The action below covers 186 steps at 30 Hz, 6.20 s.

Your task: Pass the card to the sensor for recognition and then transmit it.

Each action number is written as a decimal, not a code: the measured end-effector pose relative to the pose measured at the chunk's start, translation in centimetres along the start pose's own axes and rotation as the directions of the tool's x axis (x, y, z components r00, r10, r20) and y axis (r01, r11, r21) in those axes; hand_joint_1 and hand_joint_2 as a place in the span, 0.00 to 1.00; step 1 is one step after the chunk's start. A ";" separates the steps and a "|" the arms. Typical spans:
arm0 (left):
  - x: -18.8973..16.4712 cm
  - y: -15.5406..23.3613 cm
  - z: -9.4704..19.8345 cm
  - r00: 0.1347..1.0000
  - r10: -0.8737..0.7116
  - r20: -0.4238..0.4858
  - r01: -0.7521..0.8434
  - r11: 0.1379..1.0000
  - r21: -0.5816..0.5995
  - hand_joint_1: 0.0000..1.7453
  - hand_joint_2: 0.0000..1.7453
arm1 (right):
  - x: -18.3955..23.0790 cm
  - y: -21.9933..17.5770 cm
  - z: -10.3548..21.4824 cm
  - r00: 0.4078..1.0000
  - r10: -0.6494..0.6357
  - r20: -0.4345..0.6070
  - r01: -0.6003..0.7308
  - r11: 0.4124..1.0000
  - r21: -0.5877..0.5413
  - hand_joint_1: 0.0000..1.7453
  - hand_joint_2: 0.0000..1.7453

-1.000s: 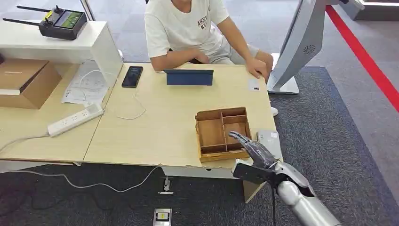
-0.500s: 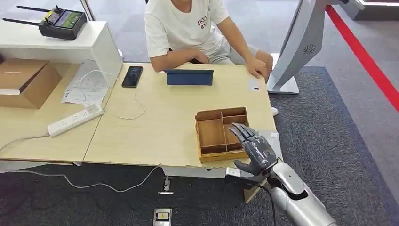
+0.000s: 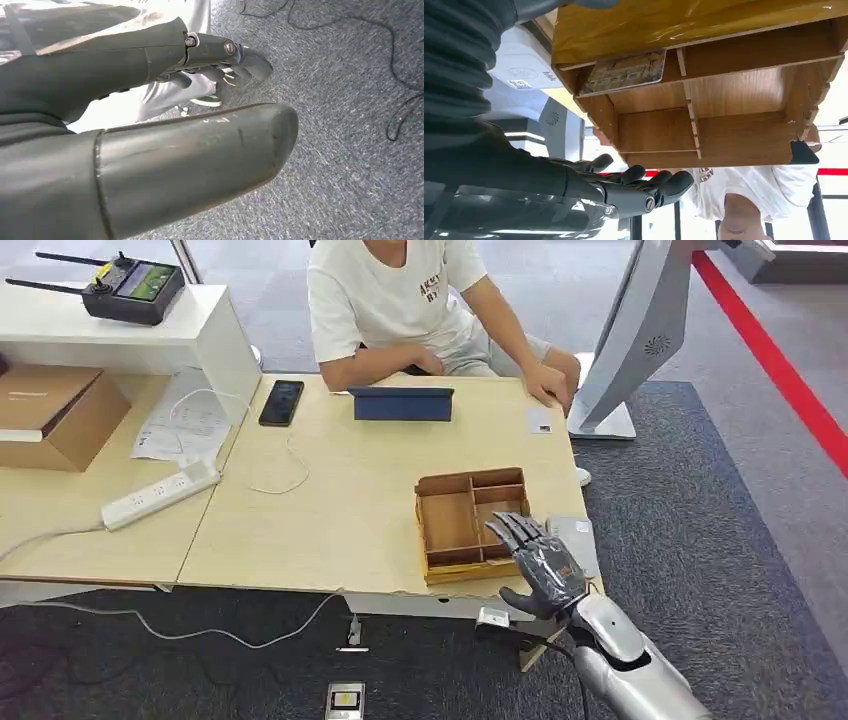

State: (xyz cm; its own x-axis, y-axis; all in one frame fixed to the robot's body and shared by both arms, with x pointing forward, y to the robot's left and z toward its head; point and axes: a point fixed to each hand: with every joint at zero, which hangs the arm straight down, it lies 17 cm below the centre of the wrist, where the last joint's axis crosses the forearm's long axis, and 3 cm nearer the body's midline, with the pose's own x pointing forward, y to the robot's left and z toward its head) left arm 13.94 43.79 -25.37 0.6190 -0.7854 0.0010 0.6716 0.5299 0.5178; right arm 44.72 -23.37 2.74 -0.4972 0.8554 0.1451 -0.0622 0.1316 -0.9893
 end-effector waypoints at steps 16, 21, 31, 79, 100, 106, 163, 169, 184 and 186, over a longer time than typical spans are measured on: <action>0.1 0.2 0.0 1.000 -0.009 0.010 0.009 1.000 0.003 0.00 0.00 | -1.8 1.9 0.6 0.998 0.026 -0.056 -0.022 0.998 0.065 0.00 1.00; 0.1 0.2 0.0 1.000 -0.011 0.011 0.010 1.000 0.003 0.00 0.00 | -2.6 2.6 1.0 0.996 0.031 -0.079 -0.024 0.996 0.084 0.00 1.00; 0.1 0.2 0.0 1.000 -0.012 0.008 0.012 1.000 0.003 0.00 0.00 | -3.2 3.0 1.3 0.995 0.027 -0.095 -0.018 0.995 0.094 0.15 1.00; 0.1 0.4 -0.1 1.000 -0.019 0.013 0.019 1.000 0.016 0.00 0.00 | -2.5 2.0 -0.5 0.996 -0.032 -0.085 0.036 0.998 0.049 1.00 1.00; 0.3 0.4 -0.1 0.999 -0.026 0.023 0.026 0.999 0.019 0.00 0.00 | -2.6 1.1 -0.8 0.996 -0.023 -0.080 0.024 1.000 0.014 1.00 1.00; 0.3 0.4 -0.1 1.000 -0.017 0.025 0.017 1.000 0.018 0.00 0.00 | -2.4 -1.4 -2.1 0.997 -0.024 -0.079 0.020 0.998 -0.055 1.00 1.00; 3.4 -0.3 0.2 0.974 -0.185 0.135 0.181 0.983 0.038 0.00 0.00 | -2.2 -20.9 -16.0 0.999 -0.033 -0.002 0.030 0.941 -0.338 0.00 1.00; 2.5 -1.0 0.3 0.985 -0.144 0.100 0.142 0.990 0.022 0.00 0.00 | -4.1 -21.5 -15.3 0.799 -0.600 0.039 0.561 0.720 -0.410 0.00 1.00; 1.7 -2.2 0.6 0.995 -0.085 0.056 0.086 0.996 -0.015 0.00 0.00 | -13.9 -30.0 -3.2 0.247 -0.896 0.370 0.739 -0.073 -0.670 0.00 1.00; 1.5 -2.4 0.7 0.996 -0.072 0.049 0.073 0.997 -0.021 0.00 0.00 | -16.9 -30.9 0.9 0.253 -0.882 0.398 0.675 -0.134 -0.725 0.00 1.00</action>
State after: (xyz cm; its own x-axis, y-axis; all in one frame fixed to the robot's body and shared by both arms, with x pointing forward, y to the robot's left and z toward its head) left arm 12.95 41.13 -26.06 0.5481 -0.8364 0.0057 0.7236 0.4775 0.4983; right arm 54.25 -42.41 30.87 -0.4154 -0.0991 0.9042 0.3004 0.9233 0.2392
